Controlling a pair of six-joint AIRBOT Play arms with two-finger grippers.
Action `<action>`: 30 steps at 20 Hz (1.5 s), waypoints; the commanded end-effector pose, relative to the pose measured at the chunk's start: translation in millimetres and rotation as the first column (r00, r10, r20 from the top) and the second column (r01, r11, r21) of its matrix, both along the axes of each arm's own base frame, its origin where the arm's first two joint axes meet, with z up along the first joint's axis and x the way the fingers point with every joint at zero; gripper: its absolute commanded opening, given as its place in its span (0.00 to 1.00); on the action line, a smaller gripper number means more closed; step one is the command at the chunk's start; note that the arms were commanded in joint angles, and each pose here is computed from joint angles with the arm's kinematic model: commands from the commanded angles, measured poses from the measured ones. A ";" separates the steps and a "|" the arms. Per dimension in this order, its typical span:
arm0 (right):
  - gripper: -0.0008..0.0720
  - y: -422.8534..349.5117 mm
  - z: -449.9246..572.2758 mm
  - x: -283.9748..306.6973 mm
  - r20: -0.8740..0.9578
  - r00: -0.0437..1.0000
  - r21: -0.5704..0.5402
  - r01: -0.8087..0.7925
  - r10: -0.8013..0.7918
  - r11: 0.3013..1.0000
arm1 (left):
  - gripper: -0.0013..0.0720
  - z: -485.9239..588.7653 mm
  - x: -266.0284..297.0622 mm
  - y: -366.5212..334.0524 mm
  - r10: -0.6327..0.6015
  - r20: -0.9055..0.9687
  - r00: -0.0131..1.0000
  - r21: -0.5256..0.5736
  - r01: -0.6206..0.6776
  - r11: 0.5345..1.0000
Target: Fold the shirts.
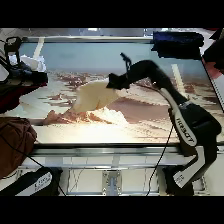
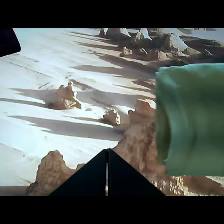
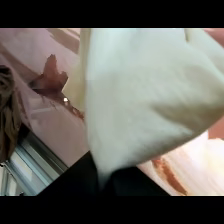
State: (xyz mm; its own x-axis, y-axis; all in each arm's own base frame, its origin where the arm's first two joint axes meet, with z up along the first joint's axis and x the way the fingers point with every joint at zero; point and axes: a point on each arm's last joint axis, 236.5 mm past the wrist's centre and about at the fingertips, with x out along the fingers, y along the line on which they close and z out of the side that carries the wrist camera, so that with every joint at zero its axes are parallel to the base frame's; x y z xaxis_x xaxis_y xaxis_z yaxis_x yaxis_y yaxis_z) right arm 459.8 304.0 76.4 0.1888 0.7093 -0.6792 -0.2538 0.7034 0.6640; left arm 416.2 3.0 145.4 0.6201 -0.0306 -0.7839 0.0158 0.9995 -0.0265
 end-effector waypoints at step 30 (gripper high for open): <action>0.91 -452.2 94.3 -212.6 -0.026 0.613 -0.517 0.668 -0.790 0.536 | 0.04 -5.8 -7.0 -0.7 -0.002 -0.039 0.999 -0.004 0.002 1.000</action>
